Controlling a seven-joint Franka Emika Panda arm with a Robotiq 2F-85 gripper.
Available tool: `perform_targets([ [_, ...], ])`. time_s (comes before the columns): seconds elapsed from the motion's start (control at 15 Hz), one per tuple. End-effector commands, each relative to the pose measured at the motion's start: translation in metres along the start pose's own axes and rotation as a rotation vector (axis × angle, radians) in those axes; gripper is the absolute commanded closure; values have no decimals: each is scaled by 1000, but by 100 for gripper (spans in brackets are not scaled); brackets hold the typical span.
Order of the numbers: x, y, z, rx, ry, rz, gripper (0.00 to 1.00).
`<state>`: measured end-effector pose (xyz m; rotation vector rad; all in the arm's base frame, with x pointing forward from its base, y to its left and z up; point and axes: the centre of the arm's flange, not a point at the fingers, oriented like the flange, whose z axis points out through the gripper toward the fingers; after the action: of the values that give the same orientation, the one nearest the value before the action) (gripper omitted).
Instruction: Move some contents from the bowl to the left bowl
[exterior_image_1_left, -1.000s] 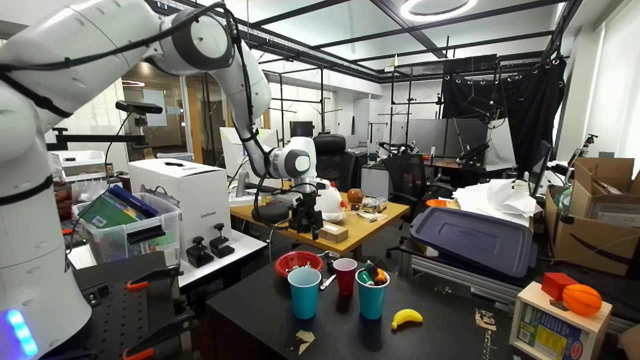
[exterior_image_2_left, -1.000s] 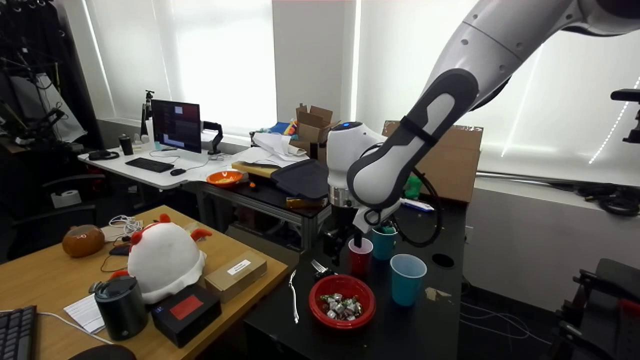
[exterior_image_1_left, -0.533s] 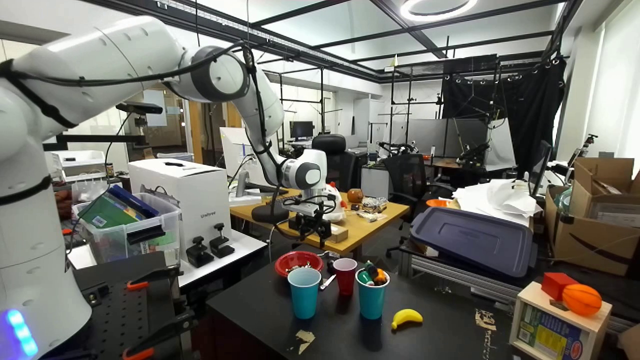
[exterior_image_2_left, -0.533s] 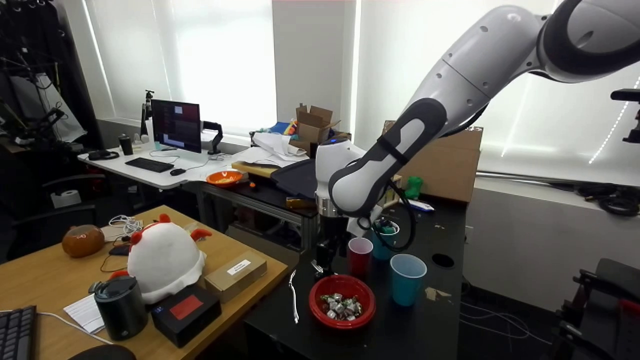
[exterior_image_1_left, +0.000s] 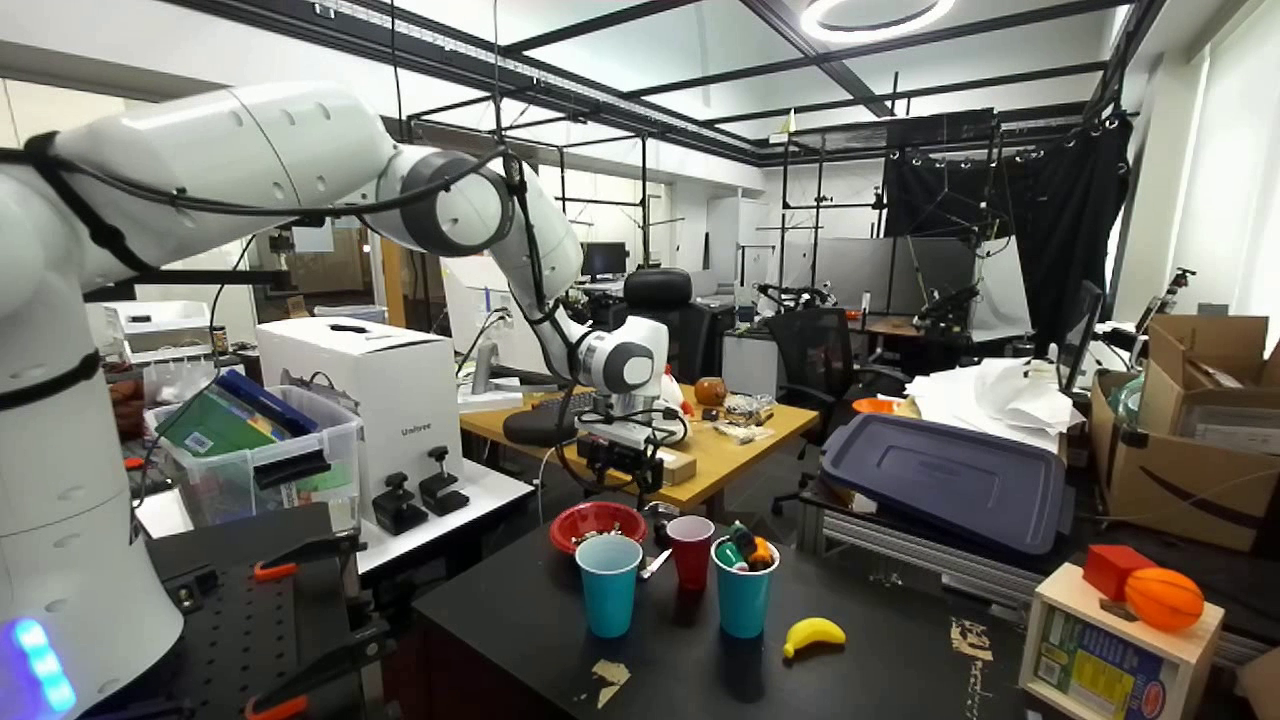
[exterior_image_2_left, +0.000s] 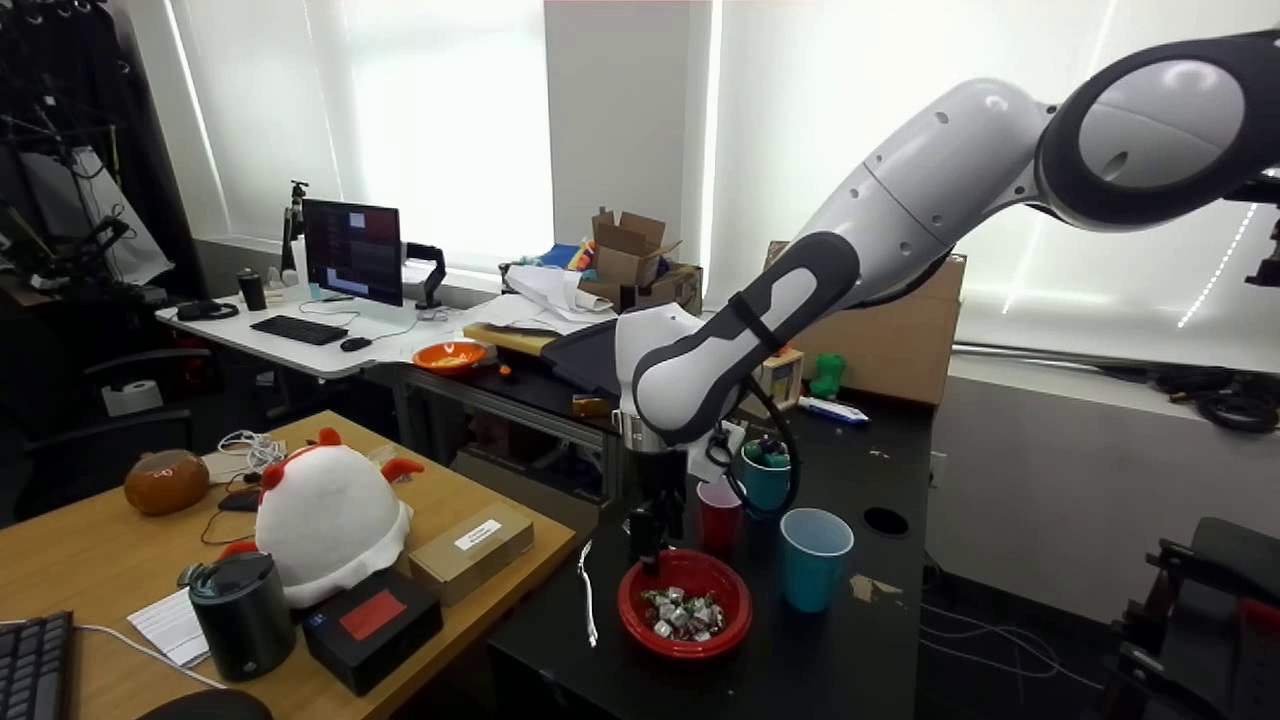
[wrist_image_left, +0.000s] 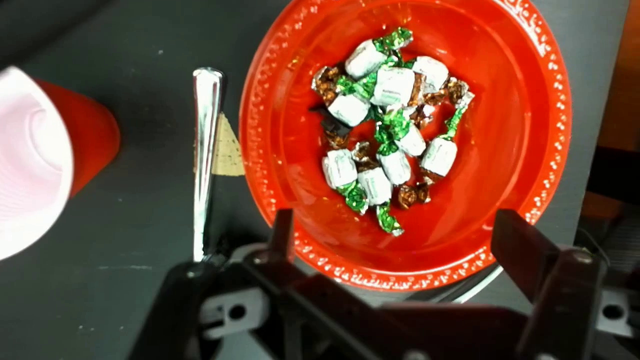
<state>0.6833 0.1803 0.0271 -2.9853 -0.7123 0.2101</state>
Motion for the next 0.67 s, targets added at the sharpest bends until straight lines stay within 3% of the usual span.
perform_targets([
  [0.0,24,9,8,57,-36,-28,0],
  [0.6,28,-10,43,159,-109,-47,0],
])
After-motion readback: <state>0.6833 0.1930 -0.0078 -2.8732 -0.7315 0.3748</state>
